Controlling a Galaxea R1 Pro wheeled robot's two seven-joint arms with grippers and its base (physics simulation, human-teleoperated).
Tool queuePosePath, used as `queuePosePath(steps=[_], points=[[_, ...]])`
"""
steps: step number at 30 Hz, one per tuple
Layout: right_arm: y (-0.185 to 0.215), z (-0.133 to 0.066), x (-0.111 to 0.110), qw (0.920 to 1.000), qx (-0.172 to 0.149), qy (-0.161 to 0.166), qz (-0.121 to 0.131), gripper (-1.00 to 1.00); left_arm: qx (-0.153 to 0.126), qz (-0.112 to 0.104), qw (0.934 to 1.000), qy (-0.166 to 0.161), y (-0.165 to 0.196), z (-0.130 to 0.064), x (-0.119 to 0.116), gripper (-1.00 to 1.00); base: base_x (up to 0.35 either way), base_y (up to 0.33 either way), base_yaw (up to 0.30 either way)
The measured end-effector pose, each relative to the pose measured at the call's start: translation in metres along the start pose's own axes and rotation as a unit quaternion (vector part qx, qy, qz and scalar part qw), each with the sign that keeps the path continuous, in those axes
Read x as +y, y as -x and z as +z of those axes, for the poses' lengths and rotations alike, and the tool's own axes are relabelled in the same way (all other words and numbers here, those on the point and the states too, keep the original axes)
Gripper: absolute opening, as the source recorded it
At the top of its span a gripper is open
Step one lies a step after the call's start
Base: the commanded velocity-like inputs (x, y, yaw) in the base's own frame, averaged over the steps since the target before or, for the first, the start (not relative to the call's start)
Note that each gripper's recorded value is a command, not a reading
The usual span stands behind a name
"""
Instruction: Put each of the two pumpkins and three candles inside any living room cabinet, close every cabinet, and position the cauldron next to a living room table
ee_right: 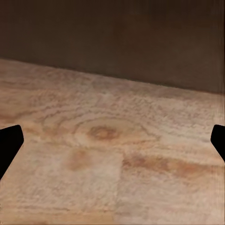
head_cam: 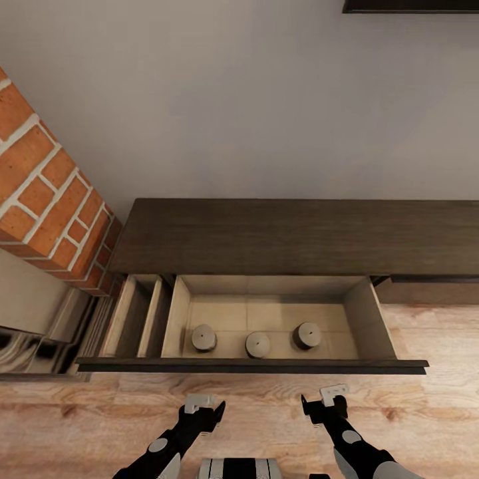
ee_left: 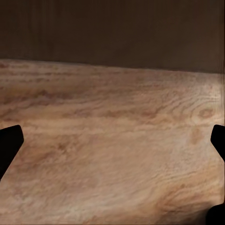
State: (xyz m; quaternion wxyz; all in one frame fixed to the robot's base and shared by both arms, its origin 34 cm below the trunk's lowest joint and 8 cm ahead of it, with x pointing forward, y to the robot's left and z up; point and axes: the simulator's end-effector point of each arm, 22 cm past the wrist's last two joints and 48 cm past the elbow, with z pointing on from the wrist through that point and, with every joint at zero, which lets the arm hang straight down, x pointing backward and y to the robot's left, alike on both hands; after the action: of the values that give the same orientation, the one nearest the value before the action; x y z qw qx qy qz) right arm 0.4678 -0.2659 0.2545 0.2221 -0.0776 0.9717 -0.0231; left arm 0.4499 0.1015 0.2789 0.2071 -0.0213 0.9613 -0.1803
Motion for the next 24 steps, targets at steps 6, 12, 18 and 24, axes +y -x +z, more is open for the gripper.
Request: queuePosePath(steps=[6,12,18,24], points=[[0.01,0.007,-0.008,0.9987,-0.008,-0.017,0.047,1.0,-0.025,0.002,0.9996,-0.01,0.021,0.006,-0.007,1.0,0.0,0.0,0.0],[0.016,0.009,-0.01,0.9985,-0.011,-0.019,0.051,1.0,-0.036,0.002,0.9993,-0.014,0.032,0.007,-0.01,1.0,0.0,0.0,0.0],[0.018,0.009,-0.01,0.9984,-0.013,-0.018,0.051,1.0,-0.049,0.005,0.9987,-0.015,0.045,0.007,-0.009,1.0,0.0,0.0,0.0],[0.031,0.012,-0.01,0.9982,-0.025,-0.018,0.052,1.0,-0.061,-0.002,0.9981,-0.011,0.056,0.007,-0.006,1.0,0.0,0.0,0.0]])
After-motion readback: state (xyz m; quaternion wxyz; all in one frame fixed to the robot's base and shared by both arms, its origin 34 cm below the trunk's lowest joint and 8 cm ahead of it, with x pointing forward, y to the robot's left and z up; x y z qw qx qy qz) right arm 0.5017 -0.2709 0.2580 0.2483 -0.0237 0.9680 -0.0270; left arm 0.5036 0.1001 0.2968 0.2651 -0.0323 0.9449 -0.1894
